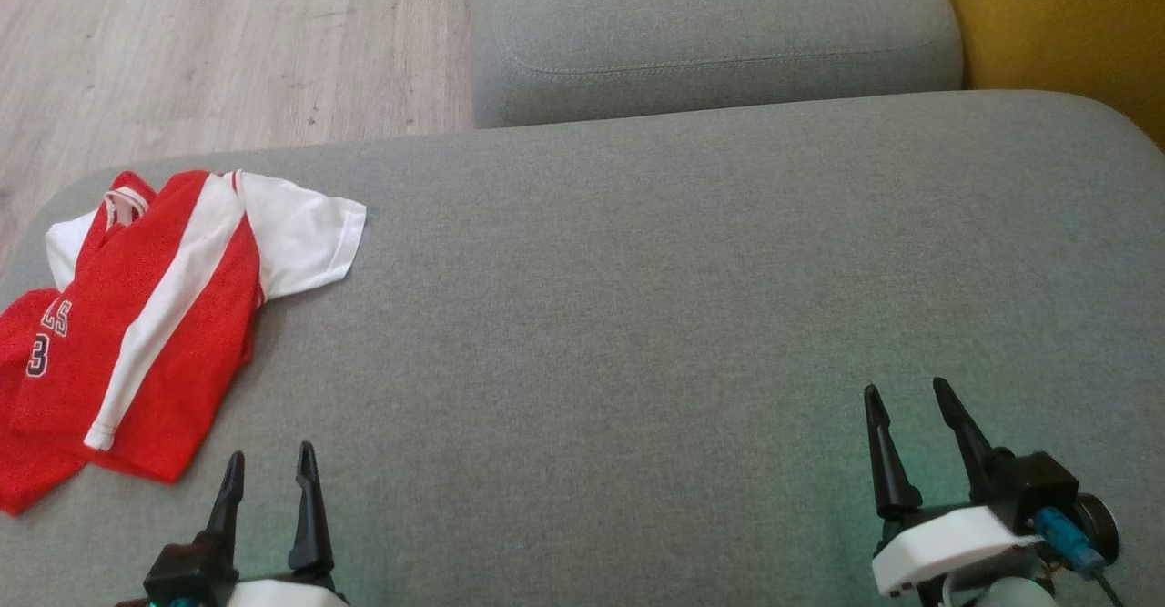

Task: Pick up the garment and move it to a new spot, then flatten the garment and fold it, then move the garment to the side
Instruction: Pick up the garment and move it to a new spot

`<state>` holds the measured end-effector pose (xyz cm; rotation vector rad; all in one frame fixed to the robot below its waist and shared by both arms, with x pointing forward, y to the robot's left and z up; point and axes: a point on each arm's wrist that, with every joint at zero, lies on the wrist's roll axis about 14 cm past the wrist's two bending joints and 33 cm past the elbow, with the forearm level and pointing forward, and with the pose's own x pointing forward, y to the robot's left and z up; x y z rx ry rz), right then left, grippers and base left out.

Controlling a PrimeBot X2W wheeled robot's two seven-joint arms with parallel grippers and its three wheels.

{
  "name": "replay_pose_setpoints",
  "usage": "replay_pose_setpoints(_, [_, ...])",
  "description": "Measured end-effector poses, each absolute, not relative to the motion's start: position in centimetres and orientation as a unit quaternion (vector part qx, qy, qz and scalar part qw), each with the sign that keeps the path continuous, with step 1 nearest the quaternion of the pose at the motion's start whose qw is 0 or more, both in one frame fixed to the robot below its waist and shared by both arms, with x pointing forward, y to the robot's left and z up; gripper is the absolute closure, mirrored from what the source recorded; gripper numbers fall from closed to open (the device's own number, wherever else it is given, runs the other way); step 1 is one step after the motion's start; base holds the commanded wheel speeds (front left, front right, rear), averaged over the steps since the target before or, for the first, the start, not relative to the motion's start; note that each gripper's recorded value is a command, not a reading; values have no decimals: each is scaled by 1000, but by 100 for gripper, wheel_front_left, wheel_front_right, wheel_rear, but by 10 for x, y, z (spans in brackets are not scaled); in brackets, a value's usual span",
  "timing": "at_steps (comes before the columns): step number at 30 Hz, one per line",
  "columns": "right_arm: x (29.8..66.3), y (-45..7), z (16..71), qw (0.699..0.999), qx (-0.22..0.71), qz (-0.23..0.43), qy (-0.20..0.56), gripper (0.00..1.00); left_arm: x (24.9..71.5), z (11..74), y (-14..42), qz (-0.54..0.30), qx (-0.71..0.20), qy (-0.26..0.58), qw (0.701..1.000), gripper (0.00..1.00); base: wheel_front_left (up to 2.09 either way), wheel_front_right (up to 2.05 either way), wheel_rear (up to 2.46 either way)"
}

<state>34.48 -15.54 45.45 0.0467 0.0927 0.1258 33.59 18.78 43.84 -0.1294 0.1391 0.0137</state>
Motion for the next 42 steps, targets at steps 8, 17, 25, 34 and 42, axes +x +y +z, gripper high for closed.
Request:
replay_pose_setpoints(8, [345, -153, 452, 996, 27, 65, 50, 0, 334, 434, 189, 12, -70, 76, 995, 0, 0, 0, 0])
replay_pose_setpoints(17, [350, -135, 452, 994, 24, 95, 51, 0, 323, 432, 205, 39, -73, 77, 994, 0, 0, 0, 0])
replay_pose_setpoints(25, [361, -79, 456, 982, 26, 179, 48, 0, 291, 431, 243, 105, -80, 71, 989, 0, 0, 0, 0])
replay_pose_setpoints(34, [362, -25, 459, 964, 21, 260, 49, 0, 243, 423, 283, 182, -84, 76, 977, 0, 0, 0, 0])
replay_pose_setpoints(42, [369, -18, 442, 959, 10, 274, 67, 0, 263, 426, 291, 173, -88, 87, 977, 0, 0, 0, 0])
